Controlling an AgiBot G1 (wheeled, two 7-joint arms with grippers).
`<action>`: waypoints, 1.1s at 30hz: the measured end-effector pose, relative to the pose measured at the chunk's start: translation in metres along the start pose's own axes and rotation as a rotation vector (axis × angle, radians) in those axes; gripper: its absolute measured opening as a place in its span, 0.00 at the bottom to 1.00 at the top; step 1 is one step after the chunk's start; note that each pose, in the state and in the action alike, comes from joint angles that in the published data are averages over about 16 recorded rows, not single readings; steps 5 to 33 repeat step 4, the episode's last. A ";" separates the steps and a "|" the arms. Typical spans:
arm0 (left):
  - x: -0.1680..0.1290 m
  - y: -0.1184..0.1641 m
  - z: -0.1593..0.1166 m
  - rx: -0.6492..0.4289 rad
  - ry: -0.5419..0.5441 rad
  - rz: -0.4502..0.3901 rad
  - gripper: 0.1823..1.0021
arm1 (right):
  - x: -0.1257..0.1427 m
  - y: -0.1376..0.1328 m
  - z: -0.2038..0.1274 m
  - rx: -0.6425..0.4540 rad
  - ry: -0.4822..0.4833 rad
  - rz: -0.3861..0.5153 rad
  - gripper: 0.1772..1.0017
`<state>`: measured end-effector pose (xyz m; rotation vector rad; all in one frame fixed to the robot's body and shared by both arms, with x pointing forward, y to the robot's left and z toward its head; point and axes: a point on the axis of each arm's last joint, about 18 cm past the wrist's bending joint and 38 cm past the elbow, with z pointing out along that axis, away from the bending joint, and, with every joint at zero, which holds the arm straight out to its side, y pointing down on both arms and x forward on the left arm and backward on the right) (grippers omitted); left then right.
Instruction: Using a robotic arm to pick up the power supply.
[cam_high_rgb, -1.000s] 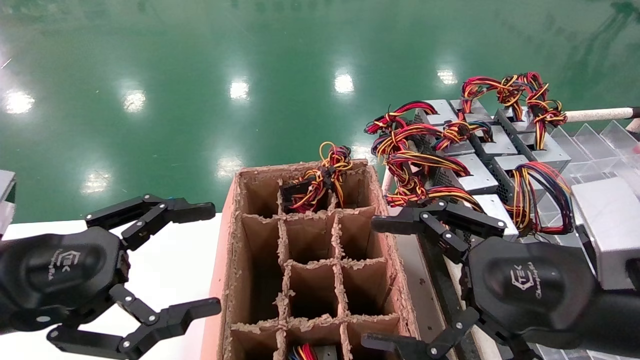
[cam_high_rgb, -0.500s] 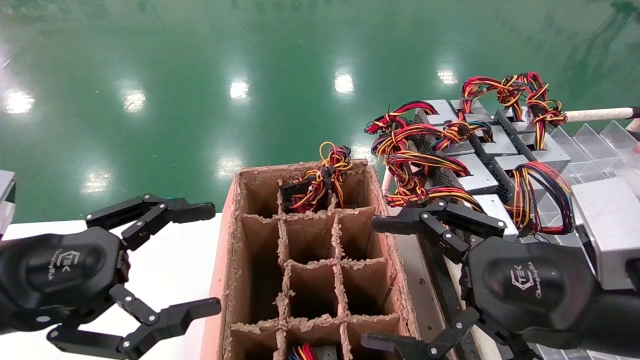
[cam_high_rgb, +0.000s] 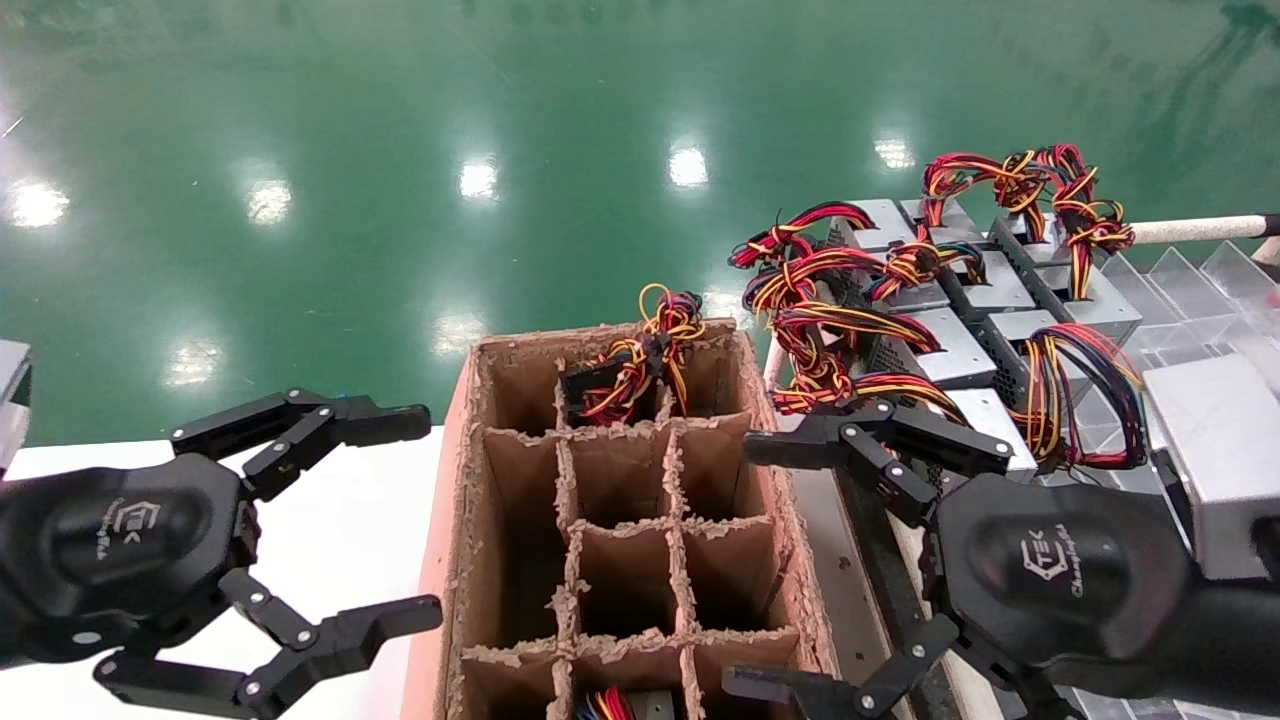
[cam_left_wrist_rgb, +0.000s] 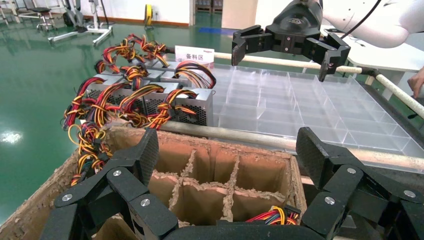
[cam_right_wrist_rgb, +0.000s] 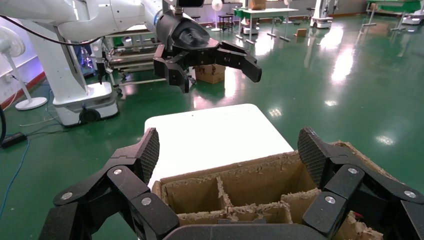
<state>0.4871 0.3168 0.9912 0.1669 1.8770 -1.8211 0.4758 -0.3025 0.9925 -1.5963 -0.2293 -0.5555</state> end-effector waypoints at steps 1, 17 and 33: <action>0.000 0.000 0.000 0.000 0.000 0.000 1.00 | 0.000 0.000 0.000 0.000 0.000 0.000 1.00; 0.000 0.000 0.000 0.000 0.000 0.000 1.00 | 0.000 0.000 0.000 0.000 0.000 0.000 1.00; 0.000 0.000 0.000 0.000 0.000 0.000 1.00 | 0.000 0.000 0.000 0.000 0.000 0.000 1.00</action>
